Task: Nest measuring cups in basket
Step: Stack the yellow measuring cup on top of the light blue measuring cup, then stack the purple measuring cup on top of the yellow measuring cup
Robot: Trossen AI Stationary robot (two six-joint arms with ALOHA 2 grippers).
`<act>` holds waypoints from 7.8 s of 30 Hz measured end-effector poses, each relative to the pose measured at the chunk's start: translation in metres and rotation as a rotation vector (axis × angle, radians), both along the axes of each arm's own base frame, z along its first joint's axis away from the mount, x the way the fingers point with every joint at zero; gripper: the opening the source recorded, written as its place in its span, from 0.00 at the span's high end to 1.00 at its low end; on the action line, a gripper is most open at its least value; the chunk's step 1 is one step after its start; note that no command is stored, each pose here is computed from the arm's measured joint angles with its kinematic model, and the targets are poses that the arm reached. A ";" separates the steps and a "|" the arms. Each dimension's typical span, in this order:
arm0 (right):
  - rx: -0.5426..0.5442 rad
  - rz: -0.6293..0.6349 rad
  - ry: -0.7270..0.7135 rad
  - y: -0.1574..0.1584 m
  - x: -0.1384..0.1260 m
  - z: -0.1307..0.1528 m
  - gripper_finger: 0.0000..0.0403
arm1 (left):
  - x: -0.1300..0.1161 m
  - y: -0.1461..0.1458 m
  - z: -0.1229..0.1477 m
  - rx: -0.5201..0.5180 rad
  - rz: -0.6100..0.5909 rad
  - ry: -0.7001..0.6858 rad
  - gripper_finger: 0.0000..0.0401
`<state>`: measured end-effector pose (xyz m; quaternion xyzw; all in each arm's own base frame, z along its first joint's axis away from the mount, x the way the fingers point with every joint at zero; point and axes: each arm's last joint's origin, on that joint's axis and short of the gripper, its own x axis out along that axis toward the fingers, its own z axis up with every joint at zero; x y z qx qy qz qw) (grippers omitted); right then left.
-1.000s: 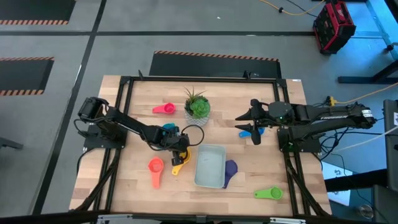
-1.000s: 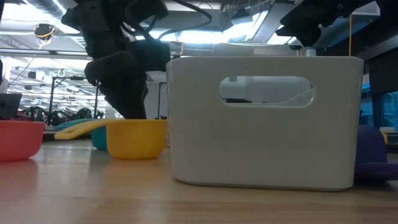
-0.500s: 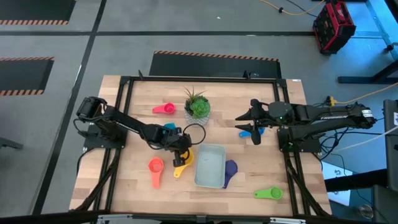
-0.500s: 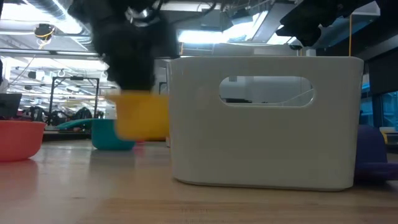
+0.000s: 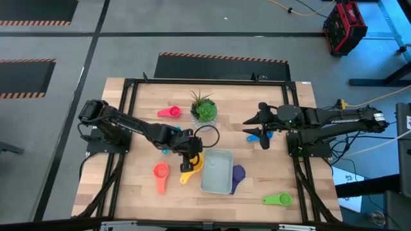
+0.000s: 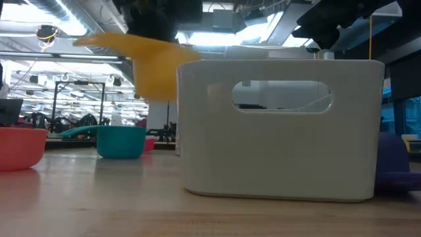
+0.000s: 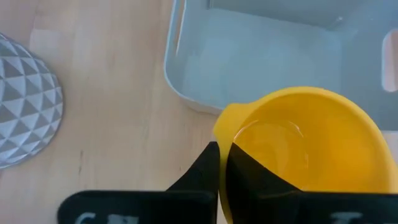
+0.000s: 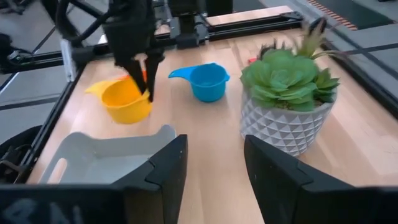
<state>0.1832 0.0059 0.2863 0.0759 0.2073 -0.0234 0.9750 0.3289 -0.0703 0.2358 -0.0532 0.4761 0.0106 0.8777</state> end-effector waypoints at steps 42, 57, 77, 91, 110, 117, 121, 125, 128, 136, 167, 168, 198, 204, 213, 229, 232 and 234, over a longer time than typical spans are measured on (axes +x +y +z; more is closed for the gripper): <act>0.022 0.048 0.002 0.002 0.000 0.000 0.21 | -0.094 0.059 0.087 0.209 0.207 0.066 0.99; 0.038 0.083 0.005 0.003 0.000 -0.001 0.21 | -0.095 0.104 0.032 0.166 0.236 0.157 0.99; 0.070 0.308 0.170 0.037 0.022 -0.029 0.21 | -0.102 0.117 -0.027 0.131 0.228 0.131 0.99; 0.063 0.332 0.305 0.048 0.039 -0.056 0.21 | -0.102 0.118 -0.034 0.168 0.251 0.104 0.90; -0.014 0.426 0.328 0.062 0.049 -0.071 0.21 | -0.094 0.111 -0.030 0.151 0.247 0.020 0.74; -0.043 0.504 0.386 0.081 0.049 -0.084 0.21 | -0.091 0.104 -0.029 0.151 0.220 -0.001 0.74; -0.045 0.485 0.454 0.090 0.052 -0.099 0.21 | -0.091 0.101 -0.029 0.151 0.209 -0.002 0.73; -0.093 0.451 0.489 0.096 0.054 -0.110 0.21 | -0.091 0.100 -0.029 0.151 0.204 -0.003 0.73; -0.119 0.432 0.505 0.097 0.055 -0.115 0.21 | -0.091 0.100 -0.029 0.151 0.205 -0.003 0.73; -0.119 0.431 0.512 0.098 0.056 -0.117 0.21 | -0.091 0.100 -0.029 0.151 0.205 -0.002 0.73; -0.073 0.405 0.499 0.099 0.057 -0.116 0.21 | -0.091 0.100 -0.029 0.152 0.205 -0.002 0.73; -0.079 0.401 0.498 0.098 0.057 -0.116 0.21 | -0.091 0.100 -0.029 0.152 0.205 -0.002 0.73; -0.100 0.460 0.527 0.112 0.067 -0.140 0.21 | -0.091 0.100 -0.029 0.152 0.205 -0.002 0.73; -0.099 0.462 0.518 0.114 0.070 -0.143 0.21 | -0.091 0.100 -0.029 0.152 0.205 -0.002 0.73; -0.095 0.462 0.513 0.114 0.070 -0.144 0.21 | -0.091 0.100 -0.029 0.152 0.205 -0.002 0.73; -0.087 0.465 0.501 0.114 0.071 -0.144 0.21 | -0.091 0.100 -0.029 0.152 0.205 -0.002 0.73; -0.086 0.465 0.496 0.115 0.071 -0.144 0.21 | -0.091 0.100 -0.029 0.152 0.205 -0.002 0.73; -0.079 0.460 0.498 0.115 0.071 -0.144 0.21 | -0.091 0.100 -0.029 0.152 0.205 -0.002 0.73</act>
